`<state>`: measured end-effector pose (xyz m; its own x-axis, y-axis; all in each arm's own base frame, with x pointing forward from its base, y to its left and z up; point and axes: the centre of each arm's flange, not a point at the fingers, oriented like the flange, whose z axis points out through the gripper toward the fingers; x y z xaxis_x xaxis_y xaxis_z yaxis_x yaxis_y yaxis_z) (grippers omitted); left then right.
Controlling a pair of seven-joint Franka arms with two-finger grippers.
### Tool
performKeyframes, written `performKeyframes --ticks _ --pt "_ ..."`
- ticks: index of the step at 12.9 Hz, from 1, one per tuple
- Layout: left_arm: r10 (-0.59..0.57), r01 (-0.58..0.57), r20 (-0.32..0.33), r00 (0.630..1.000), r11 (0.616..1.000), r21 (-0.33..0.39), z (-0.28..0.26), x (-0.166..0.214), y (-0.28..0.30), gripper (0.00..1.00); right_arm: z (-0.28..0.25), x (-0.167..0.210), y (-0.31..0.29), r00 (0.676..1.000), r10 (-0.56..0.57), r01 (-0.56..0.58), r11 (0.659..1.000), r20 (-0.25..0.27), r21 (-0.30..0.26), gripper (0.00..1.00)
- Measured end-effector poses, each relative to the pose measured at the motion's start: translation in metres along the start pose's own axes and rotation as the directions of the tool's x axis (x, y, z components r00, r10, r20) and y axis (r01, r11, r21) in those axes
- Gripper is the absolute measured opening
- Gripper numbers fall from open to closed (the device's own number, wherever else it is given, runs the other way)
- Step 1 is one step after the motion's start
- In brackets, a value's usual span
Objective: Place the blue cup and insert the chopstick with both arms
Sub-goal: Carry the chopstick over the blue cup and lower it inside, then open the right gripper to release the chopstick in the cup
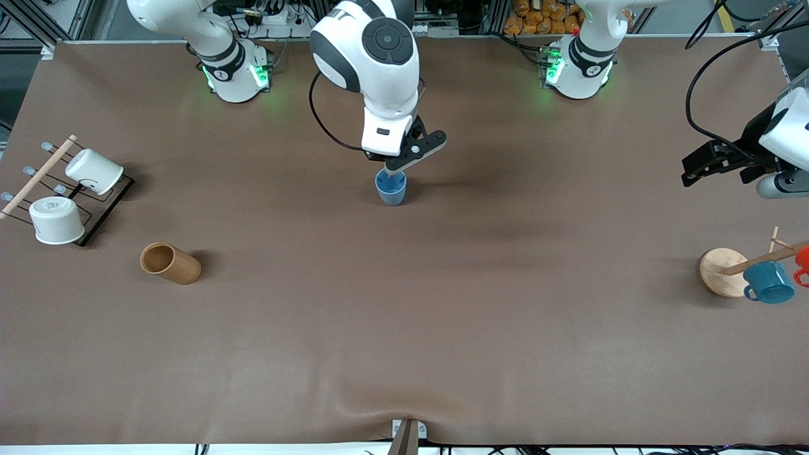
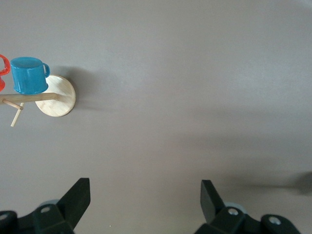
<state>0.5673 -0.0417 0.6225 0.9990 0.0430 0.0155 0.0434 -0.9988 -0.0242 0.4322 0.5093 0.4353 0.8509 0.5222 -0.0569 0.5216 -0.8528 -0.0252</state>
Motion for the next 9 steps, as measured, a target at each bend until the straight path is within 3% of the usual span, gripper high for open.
performKeyframes --ticks 3,6,9 --pt "0.000 0.000 0.002 1.000 1.000 0.000 0.000 0.000 0.000 1.00 0.026 0.007 -0.002 1.000 0.013 -0.013 1.000 0.011 -0.004 0.10" --pt "0.000 0.000 0.003 1.000 1.000 0.000 0.000 0.000 0.000 1.00 0.043 0.011 0.003 0.999 0.025 -0.024 1.000 0.035 -0.015 0.37" --pt "0.002 -0.002 0.008 1.000 1.000 0.001 0.000 -0.001 0.001 1.00 0.039 0.013 0.008 0.999 0.042 -0.042 0.999 0.028 -0.015 0.72"
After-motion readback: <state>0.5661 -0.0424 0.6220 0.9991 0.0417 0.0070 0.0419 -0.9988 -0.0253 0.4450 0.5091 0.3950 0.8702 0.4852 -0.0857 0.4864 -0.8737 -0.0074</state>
